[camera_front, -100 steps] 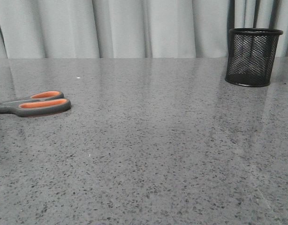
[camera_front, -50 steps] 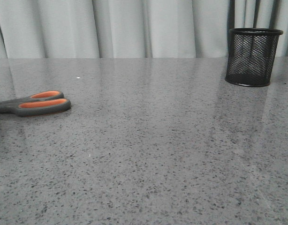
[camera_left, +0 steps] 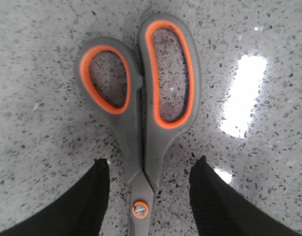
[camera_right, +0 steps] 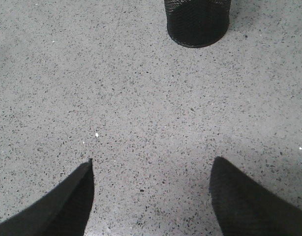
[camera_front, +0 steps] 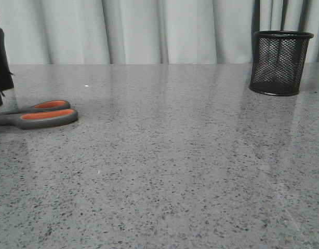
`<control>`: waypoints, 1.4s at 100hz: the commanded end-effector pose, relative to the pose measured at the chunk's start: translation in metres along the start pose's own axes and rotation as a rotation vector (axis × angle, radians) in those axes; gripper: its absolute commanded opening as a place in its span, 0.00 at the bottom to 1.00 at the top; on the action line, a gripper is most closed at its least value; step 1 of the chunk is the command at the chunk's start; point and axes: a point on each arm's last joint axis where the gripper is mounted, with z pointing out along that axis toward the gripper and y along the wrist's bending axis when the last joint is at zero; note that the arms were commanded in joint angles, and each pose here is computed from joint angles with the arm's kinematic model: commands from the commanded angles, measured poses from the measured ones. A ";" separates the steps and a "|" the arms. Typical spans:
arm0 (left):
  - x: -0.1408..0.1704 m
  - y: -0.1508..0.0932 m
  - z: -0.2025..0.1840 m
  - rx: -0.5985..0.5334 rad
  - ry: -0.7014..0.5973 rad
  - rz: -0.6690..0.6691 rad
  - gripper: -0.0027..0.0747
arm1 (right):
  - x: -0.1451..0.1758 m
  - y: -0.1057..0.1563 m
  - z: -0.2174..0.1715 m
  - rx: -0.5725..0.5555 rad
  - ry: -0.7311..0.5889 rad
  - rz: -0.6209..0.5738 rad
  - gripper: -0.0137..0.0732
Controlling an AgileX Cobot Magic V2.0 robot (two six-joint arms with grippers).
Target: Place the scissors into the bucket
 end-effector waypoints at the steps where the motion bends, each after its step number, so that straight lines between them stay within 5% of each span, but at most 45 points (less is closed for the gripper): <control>1: -0.008 0.004 -0.011 -0.040 -0.040 0.015 0.49 | -0.012 0.001 -0.006 0.004 -0.074 -0.018 0.68; 79: -0.008 0.016 0.015 -0.019 -0.022 0.026 0.48 | -0.012 0.001 -0.006 0.004 -0.073 -0.018 0.68; 91: -0.007 0.014 0.015 0.001 -0.012 0.030 0.33 | -0.012 0.001 -0.006 0.004 -0.073 -0.018 0.68; 105: -0.006 0.012 0.015 0.023 -0.004 0.030 0.01 | -0.012 0.001 -0.006 0.004 -0.073 -0.018 0.68; 140: -0.049 0.001 -0.057 -0.113 -0.099 0.118 0.01 | -0.013 0.004 -0.006 -0.026 -0.081 0.003 0.68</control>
